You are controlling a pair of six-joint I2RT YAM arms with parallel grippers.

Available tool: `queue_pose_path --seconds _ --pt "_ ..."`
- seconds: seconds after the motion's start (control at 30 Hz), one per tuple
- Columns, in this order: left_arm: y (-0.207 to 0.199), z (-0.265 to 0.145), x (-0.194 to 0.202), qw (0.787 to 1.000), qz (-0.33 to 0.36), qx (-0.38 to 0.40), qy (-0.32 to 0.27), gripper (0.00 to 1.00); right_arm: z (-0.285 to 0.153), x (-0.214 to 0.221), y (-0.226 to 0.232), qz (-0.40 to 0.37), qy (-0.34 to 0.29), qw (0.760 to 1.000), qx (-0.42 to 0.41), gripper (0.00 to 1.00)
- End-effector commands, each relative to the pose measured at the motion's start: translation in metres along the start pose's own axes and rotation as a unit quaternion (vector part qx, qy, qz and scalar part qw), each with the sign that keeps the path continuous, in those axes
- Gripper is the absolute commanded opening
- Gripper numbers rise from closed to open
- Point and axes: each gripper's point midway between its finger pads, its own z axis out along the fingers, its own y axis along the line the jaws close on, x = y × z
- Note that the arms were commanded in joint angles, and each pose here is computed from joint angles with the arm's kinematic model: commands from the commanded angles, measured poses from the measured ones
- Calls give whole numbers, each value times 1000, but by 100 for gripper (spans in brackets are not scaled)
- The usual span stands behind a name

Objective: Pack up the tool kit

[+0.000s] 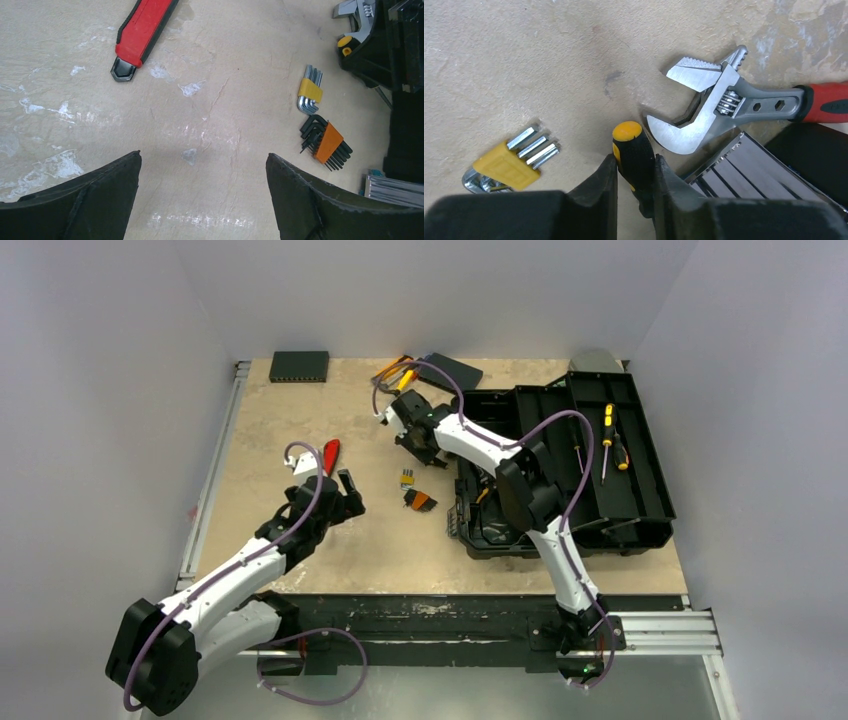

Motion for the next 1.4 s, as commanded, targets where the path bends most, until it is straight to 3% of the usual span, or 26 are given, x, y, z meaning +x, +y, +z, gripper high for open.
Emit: queue_pose_path --seconds 0.0,0.1,0.37,0.47,0.6,0.77,0.9,1.13,1.37 --pt "-17 -5 -21 999 3 29 -22 91 -30 -18 13 12 -24 998 -48 8" --pt "-17 -6 -21 999 2 33 -25 90 -60 -42 15 33 -80 994 -72 0" --pt "-21 -7 -21 999 6 44 -24 90 -190 -110 21 115 -278 940 -158 0" --pt "-23 -8 -21 999 6 48 -23 90 -228 -115 9 149 -322 924 -142 0" --pt "-25 -9 -21 998 7 55 -21 90 -278 -96 -32 207 -355 910 -53 0" --pt "-32 -8 -19 997 11 71 -14 89 -318 -29 -97 268 -312 901 138 0" --pt "-38 -6 -13 996 16 84 0 88 -335 23 -133 284 -261 890 243 0" --pt "-46 -2 -6 995 21 100 21 87 -319 87 -174 299 -177 882 319 0" --pt "-47 -1 -4 994 24 101 26 87 -272 123 -196 242 -57 898 362 0"
